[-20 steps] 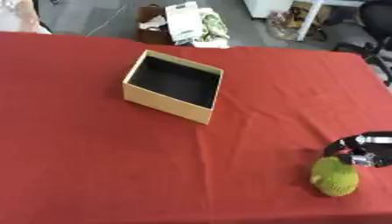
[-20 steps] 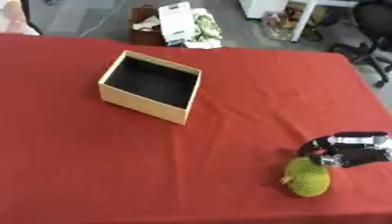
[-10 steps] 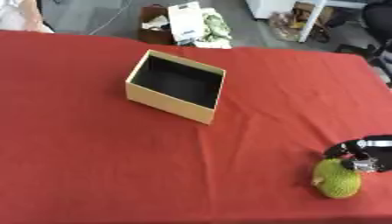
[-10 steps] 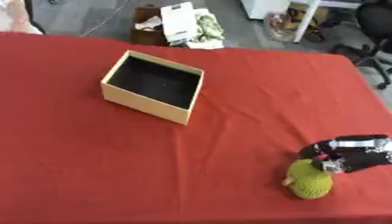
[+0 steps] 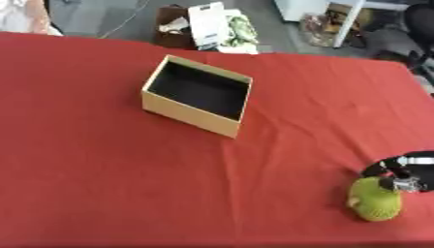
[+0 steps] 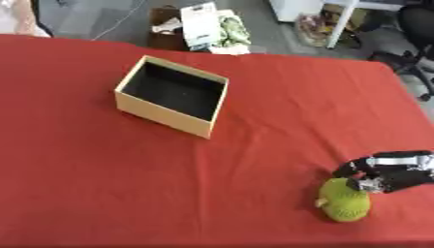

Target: Pick up objects on the table and place them in the box.

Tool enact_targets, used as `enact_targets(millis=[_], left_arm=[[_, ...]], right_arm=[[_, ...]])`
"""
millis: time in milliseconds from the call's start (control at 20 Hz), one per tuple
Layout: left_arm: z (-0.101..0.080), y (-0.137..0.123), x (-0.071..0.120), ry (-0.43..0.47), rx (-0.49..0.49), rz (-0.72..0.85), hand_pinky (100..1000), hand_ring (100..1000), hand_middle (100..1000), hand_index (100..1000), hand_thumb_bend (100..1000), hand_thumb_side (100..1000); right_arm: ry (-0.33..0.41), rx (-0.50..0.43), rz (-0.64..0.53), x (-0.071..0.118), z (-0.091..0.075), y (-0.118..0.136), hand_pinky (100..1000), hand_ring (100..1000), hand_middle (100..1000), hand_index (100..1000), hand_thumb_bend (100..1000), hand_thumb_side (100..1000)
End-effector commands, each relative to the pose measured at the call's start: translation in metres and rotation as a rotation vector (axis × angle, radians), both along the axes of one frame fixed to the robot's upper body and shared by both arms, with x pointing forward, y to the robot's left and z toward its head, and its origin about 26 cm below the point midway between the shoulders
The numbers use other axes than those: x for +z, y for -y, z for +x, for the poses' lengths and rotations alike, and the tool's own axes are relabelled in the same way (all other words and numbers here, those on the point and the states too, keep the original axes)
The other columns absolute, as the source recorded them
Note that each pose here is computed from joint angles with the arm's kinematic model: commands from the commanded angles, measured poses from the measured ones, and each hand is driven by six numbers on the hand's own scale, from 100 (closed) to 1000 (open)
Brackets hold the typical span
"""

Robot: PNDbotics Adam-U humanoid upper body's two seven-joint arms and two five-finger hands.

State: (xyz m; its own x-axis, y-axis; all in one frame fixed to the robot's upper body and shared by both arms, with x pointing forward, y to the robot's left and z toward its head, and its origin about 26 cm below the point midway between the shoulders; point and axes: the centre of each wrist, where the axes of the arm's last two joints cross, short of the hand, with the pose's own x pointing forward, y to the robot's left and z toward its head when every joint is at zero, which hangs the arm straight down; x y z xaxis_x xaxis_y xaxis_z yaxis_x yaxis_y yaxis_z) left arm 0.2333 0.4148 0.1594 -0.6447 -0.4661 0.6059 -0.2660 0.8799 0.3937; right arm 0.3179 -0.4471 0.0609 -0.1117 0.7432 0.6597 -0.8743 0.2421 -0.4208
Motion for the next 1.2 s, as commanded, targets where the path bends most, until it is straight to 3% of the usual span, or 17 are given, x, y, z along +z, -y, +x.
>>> enact_targets(millis=[50,700,1200], left_arm=[[0.0014,-0.0008,0.0112,0.018,-0.015,0.032,663,1000,1000,768,124,717],[0.0017,-0.0001,0.0121,0.020,-0.017,0.029,663,1000,1000,767,124,716],[0.0019,0.0002,0.0123,0.017,-0.018,0.025,662,1000,1000,766,125,715]], right_arm=[[-0.010,0.030,-0.049,0.0071,-0.0031,0.0100,848,972,873,914,100,625],[0.002,0.035,-0.082,0.0080,-0.0011,0.0107,803,900,862,861,100,472],[0.019,0.035,-0.092,0.0129,0.0024,0.0098,788,864,789,801,100,368]])
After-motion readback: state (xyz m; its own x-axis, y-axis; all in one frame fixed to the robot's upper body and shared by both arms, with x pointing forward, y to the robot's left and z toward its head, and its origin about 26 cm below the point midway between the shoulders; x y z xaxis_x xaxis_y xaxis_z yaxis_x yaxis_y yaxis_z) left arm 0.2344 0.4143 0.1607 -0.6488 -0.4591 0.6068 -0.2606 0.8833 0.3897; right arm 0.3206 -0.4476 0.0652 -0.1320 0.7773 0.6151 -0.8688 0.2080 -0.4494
